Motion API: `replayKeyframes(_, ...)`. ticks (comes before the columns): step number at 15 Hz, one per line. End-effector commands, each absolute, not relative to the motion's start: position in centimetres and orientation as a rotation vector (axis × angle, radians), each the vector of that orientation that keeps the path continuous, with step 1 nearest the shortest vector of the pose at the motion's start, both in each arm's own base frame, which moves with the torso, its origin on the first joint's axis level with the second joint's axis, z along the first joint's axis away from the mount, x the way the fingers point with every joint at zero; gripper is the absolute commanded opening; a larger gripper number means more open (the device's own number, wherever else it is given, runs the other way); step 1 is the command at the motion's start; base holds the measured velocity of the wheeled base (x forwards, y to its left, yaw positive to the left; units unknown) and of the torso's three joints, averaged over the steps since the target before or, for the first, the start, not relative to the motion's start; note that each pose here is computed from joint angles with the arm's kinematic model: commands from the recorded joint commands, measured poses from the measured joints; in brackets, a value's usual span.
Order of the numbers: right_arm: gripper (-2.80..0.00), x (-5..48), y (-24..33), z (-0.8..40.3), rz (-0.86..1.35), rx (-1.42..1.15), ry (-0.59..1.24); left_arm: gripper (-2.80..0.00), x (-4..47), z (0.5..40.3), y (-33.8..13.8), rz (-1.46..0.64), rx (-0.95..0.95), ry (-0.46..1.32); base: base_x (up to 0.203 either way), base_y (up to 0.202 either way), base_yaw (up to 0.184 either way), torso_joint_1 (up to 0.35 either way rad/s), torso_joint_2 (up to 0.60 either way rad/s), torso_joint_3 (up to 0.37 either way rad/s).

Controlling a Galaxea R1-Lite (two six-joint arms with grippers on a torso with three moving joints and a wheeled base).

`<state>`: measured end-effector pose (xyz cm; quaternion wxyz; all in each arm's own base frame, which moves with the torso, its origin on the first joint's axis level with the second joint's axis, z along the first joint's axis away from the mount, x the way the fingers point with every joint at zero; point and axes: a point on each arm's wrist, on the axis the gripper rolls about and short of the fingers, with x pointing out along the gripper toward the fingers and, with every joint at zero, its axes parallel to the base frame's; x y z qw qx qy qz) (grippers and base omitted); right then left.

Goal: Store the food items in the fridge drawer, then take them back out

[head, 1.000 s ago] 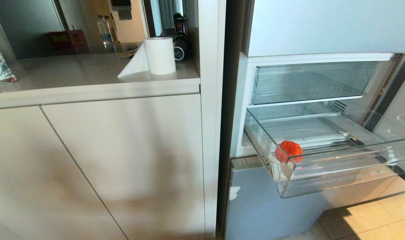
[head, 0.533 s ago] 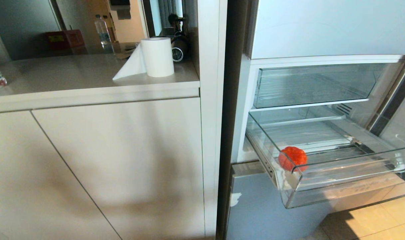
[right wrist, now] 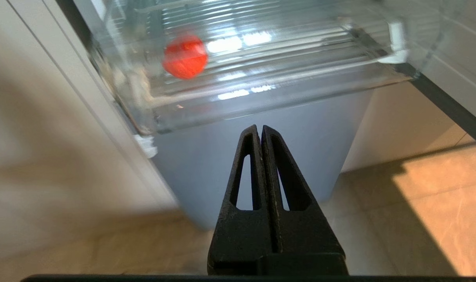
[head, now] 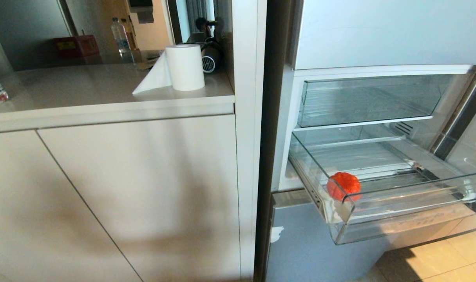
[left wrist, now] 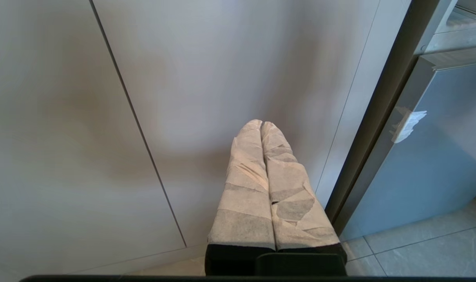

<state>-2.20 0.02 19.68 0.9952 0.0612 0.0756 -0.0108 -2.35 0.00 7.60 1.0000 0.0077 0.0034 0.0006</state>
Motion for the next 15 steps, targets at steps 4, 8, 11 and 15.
replayKeyframes(4, 0.0, 11.9, 0.1, 25.2, 0.001, 0.15, 0.536, -2.8, -2.4, 7.6, 0.0, 0.001, 0.015, 0.006, 0.0, 0.0, 0.0, 0.0, 0.0, 0.0)
replayKeyframes(8, 0.0, 22.1, 1.6, 27.2, 0.065, 0.147, 0.685, -2.8, -2.4, 7.6, 0.0, 0.001, 0.015, 0.006, 0.0, 0.0, 0.0, 0.0, 0.0, 0.0)
replayKeyframes(11, 0.0, 27.5, 2.9, 26.5, 0.093, 0.139, 0.77, -2.8, -2.4, 7.6, 0.0, 0.001, 0.015, 0.008, 0.0, 0.0, 0.0, 0.0, 0.0, 0.0)
replayKeyframes(15, 0.0, 31.1, 3.7, 23.9, 0.151, 0.158, 0.873, -2.8, -2.4, 7.6, 0.0, 0.001, 0.015, 0.007, 0.0, 0.0, 0.0, 0.0, 0.0, 0.0)
